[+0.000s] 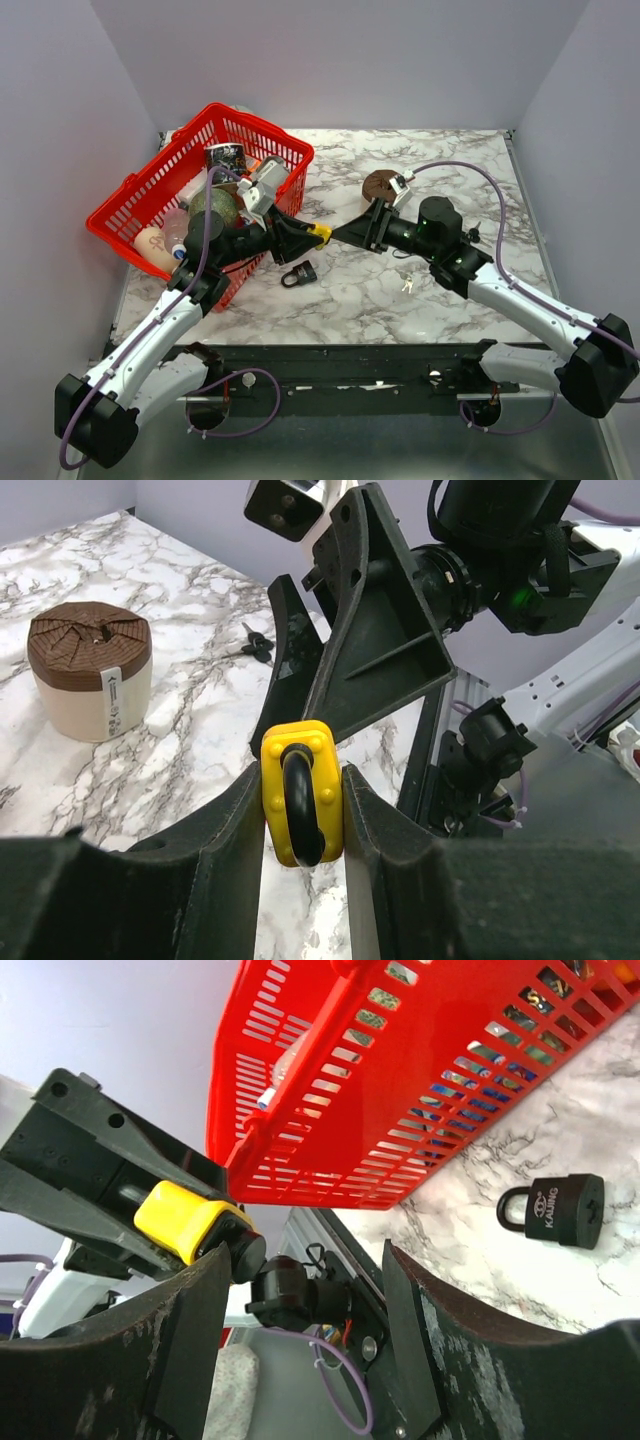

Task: Unlock with the key

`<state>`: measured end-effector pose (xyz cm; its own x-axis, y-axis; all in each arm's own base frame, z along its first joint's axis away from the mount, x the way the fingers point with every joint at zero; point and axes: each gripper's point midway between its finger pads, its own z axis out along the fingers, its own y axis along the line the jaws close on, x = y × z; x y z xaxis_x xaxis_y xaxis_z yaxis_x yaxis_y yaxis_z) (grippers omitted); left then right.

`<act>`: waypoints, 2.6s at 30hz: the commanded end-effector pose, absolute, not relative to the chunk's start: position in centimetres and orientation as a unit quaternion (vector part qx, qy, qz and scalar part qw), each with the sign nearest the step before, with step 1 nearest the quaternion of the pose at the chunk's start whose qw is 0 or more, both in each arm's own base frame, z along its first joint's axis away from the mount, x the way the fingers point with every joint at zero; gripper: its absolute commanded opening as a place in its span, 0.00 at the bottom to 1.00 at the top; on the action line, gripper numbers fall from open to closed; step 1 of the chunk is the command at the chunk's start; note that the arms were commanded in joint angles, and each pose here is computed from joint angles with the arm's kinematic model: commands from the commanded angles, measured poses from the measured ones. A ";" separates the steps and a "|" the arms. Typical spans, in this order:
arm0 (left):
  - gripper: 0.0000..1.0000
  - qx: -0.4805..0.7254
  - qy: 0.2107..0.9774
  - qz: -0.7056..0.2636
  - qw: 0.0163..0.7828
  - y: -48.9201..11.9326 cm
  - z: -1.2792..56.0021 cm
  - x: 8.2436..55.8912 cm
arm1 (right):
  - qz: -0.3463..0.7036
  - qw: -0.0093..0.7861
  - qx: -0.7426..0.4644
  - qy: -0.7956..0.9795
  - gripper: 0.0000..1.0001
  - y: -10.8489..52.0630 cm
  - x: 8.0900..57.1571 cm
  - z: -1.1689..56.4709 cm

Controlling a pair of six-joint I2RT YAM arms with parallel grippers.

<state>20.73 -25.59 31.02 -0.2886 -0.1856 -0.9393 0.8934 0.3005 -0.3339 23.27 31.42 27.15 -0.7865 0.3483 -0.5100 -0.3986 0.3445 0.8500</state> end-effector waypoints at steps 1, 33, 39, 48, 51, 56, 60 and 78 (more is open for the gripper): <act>0.00 0.331 0.554 -0.533 0.547 -26.1 33.8 18.9 | 0.550 0.300 -0.020 0.779 0.69 31.9 23.5 25.8; 0.00 0.311 0.572 -0.513 0.560 -25.8 33.5 19.7 | 0.536 0.305 -0.012 0.787 0.74 29.5 22.0 26.0; 0.00 0.312 0.571 -0.514 0.559 -25.8 33.5 19.6 | 0.548 0.301 -0.028 0.780 0.74 30.0 21.9 26.3; 0.00 0.312 0.572 -0.515 0.557 -25.9 33.4 19.7 | 0.559 0.304 -0.038 0.770 0.74 30.4 21.8 26.7; 0.00 0.312 0.571 -0.516 0.557 -25.9 33.4 19.7 | 0.558 0.299 -0.038 0.773 0.74 30.6 21.9 26.2; 0.00 0.311 0.571 -0.518 0.556 -26.0 33.4 19.7 | 0.548 0.296 -0.036 0.782 0.74 30.7 22.3 25.0; 0.00 0.309 0.572 -0.518 0.555 -26.0 33.3 19.8 | 0.546 0.289 -0.037 0.786 0.72 31.0 22.5 24.2; 0.00 0.299 0.585 -0.514 0.551 -26.2 32.6 20.6 | 0.544 0.289 -0.081 0.784 0.58 32.1 21.6 23.9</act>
<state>20.63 -25.94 30.68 -0.2814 -0.1797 -0.9426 0.8931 0.3103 -0.3258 22.21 31.51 23.86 -0.8307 0.2250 -0.5093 -0.3931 0.4107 0.8227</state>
